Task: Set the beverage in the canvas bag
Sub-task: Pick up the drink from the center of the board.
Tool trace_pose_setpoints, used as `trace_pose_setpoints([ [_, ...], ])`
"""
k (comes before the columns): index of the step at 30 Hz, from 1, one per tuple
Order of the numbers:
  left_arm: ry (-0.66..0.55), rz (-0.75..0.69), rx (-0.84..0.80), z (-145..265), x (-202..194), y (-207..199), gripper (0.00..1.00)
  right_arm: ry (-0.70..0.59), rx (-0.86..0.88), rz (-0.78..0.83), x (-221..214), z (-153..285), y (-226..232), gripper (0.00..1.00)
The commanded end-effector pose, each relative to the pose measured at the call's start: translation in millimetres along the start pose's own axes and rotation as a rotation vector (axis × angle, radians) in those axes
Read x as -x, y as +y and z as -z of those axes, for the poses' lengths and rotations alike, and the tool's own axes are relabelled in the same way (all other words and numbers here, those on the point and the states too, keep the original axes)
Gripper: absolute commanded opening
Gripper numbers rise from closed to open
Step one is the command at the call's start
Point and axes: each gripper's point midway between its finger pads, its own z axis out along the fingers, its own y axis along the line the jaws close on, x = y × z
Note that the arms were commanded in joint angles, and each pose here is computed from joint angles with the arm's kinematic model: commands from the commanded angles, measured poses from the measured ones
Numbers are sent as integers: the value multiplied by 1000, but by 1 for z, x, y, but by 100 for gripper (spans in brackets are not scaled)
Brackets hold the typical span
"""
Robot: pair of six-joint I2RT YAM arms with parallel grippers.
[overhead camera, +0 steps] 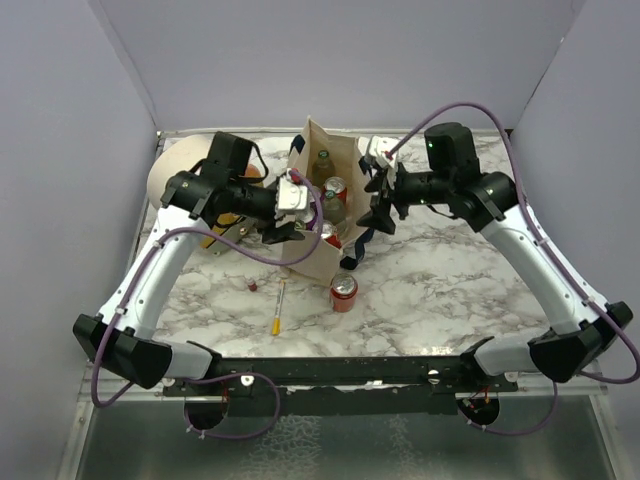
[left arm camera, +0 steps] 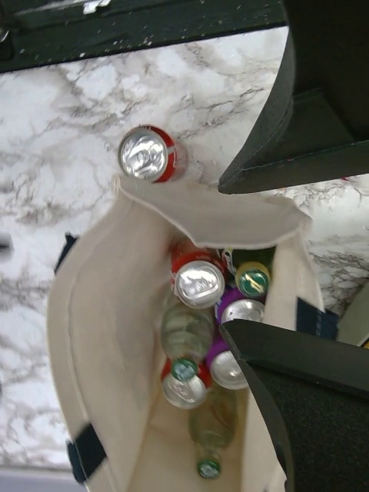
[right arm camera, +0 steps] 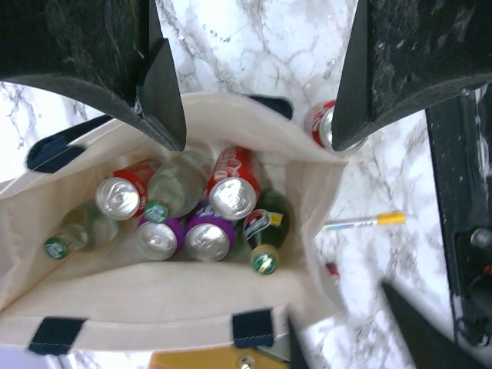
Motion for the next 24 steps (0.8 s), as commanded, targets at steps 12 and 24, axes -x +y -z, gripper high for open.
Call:
trace_pose_setpoints([
  [12,-122,220,378,76,29,71,69,131,217,221,-121,3,91,76],
  [24,-140,255,451,100,19,70,68,212,226,340,-163,-59,104,85],
])
